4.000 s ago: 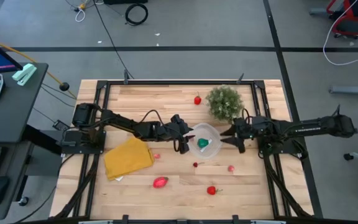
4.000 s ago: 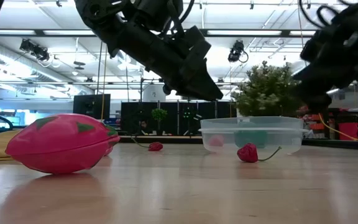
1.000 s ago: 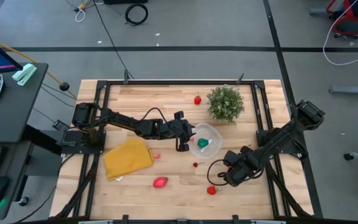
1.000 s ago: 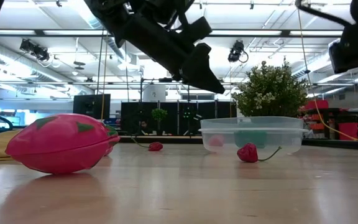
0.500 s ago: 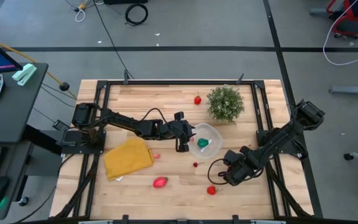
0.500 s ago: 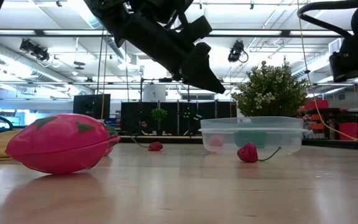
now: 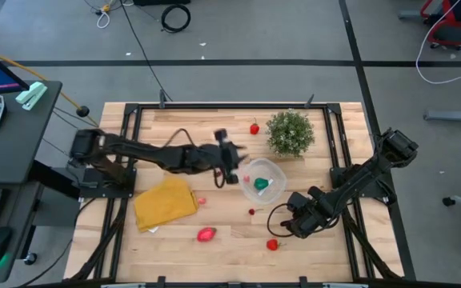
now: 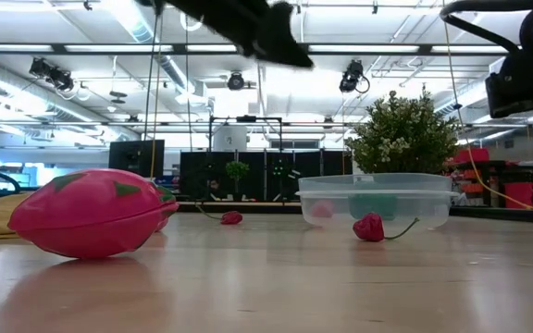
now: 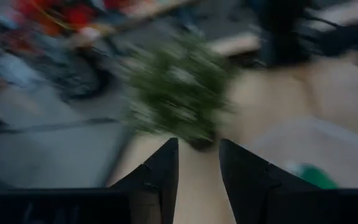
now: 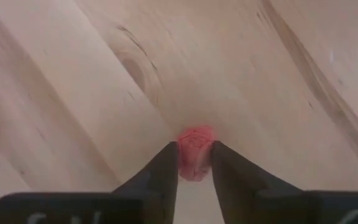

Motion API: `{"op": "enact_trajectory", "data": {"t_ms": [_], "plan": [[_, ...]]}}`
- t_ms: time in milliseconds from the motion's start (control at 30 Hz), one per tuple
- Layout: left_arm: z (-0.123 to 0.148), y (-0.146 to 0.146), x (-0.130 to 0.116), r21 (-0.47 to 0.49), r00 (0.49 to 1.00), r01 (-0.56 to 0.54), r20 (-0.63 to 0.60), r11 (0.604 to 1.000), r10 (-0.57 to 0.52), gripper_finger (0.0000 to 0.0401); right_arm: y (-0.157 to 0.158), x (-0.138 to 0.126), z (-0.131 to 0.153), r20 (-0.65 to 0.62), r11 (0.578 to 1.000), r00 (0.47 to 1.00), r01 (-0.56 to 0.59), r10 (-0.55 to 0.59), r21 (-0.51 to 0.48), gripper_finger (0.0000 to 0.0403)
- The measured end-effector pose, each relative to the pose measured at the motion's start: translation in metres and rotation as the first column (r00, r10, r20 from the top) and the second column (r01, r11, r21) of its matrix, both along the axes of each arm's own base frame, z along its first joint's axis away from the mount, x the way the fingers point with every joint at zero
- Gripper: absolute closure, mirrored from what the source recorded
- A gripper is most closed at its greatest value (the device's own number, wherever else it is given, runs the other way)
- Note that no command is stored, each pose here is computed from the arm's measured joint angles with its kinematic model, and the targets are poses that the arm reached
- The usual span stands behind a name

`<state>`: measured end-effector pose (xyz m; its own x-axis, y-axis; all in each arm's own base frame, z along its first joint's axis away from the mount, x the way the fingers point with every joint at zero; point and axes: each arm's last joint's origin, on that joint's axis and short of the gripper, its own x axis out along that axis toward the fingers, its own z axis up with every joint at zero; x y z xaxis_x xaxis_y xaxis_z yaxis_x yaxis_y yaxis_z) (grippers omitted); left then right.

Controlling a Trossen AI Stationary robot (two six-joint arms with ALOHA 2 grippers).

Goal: Pick and placing Produce into tupperware
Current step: Put the peach into the transparent bin

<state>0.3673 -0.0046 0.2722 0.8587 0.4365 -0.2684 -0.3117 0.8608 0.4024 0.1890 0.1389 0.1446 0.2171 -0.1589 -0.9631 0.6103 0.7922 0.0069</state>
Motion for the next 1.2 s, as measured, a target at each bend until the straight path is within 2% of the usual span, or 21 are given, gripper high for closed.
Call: {"op": "enact_trajectory", "data": {"t_ms": [133,267,333,500,600,700,767,900,1200], "plan": [[0.033,0.004,-0.02,0.085,0.995,-0.084,0.06,0.993,0.079,0.0285,-0.002,0.004,0.003,0.044,0.999,0.999,0.016,-0.015,-0.04,0.0343],[0.057,0.007,-0.038,0.111,0.986,-0.134,0.112,0.985,0.122,0.0286,-0.004,0.018,0.015,0.19,0.989,0.981,0.065,-0.038,-0.135,0.036],[0.065,0.008,-0.046,0.116,0.982,-0.159,0.117,0.98,0.146,0.0285,-0.003,0.028,0.023,0.268,0.983,0.963,0.06,-0.012,-0.171,0.0363],[0.075,0.009,-0.064,0.128,0.982,-0.183,0.079,0.975,0.173,0.0286,-0.004,0.053,0.045,0.389,0.953,0.914,0.007,0.116,-0.302,0.0363],[0.075,0.01,-0.068,0.132,0.98,-0.199,0.056,0.971,0.193,0.029,-0.014,0.065,0.057,0.389,0.915,0.907,0.008,0.164,-0.403,0.0363],[0.074,0.01,-0.07,0.137,0.979,-0.203,0.037,0.97,0.2,0.029,-0.031,0.075,0.06,0.357,0.891,0.919,0.015,0.167,-0.454,0.0364],[0.072,0.01,-0.071,0.144,0.98,-0.2,0.007,0.969,0.201,0.0288,-0.044,0.08,0.059,0.31,0.902,0.935,-0.021,0.17,-0.432,0.0363],[0.063,0.01,-0.074,0.14,0.975,-0.196,-0.074,0.971,0.208,0.0285,-0.062,0.087,0.056,0.242,0.949,0.954,-0.103,0.179,-0.297,0.0354],[0.044,0.011,-0.085,0.04,0.941,-0.257,-0.218,0.965,0.26,0.0293,-0.071,0.09,0.054,0.183,0.948,0.943,-0.24,0.279,-0.209,0.0316]]}}
